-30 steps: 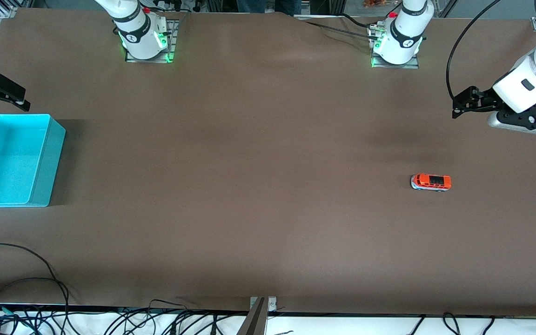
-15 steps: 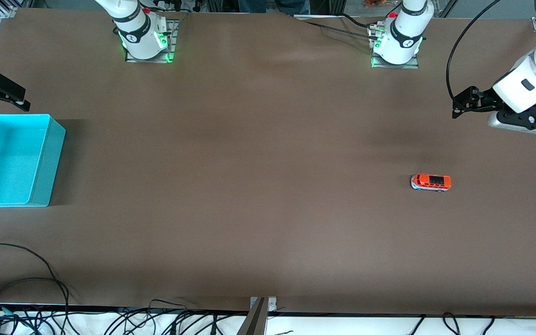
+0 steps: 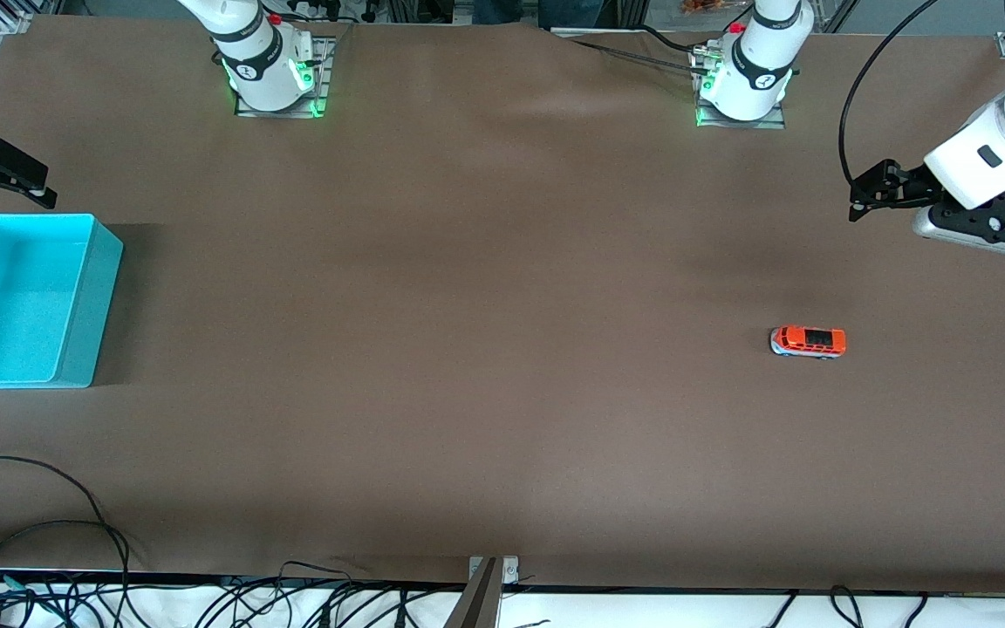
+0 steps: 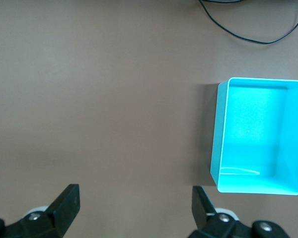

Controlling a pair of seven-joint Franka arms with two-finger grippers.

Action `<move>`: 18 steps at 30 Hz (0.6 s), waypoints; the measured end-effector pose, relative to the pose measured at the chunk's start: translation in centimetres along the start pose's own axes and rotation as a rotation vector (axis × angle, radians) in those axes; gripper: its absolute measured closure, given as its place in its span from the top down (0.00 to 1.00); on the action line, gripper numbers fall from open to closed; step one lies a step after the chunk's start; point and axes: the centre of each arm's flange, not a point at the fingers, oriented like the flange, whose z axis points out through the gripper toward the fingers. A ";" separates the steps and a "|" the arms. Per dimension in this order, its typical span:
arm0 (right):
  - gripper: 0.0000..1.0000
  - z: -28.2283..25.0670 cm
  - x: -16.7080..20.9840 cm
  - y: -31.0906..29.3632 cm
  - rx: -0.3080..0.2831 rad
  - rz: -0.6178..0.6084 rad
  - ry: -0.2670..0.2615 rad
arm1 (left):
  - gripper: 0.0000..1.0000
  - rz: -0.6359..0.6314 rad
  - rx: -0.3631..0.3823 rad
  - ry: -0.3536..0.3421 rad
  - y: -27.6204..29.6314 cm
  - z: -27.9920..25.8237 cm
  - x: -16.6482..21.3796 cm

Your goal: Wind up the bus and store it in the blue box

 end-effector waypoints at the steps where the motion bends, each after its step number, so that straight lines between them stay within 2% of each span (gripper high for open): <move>1: 1.00 0.0 0.0 0.0 0.000 0.000 0.000 | 1.00 0.024 0.000 0.002 0.0 -0.1 0.1; 18: 1.00 0.0 0.0 0.0 0.000 0.001 0.000 | 1.00 0.492 -0.022 -0.020 -3.5 2.1 2.3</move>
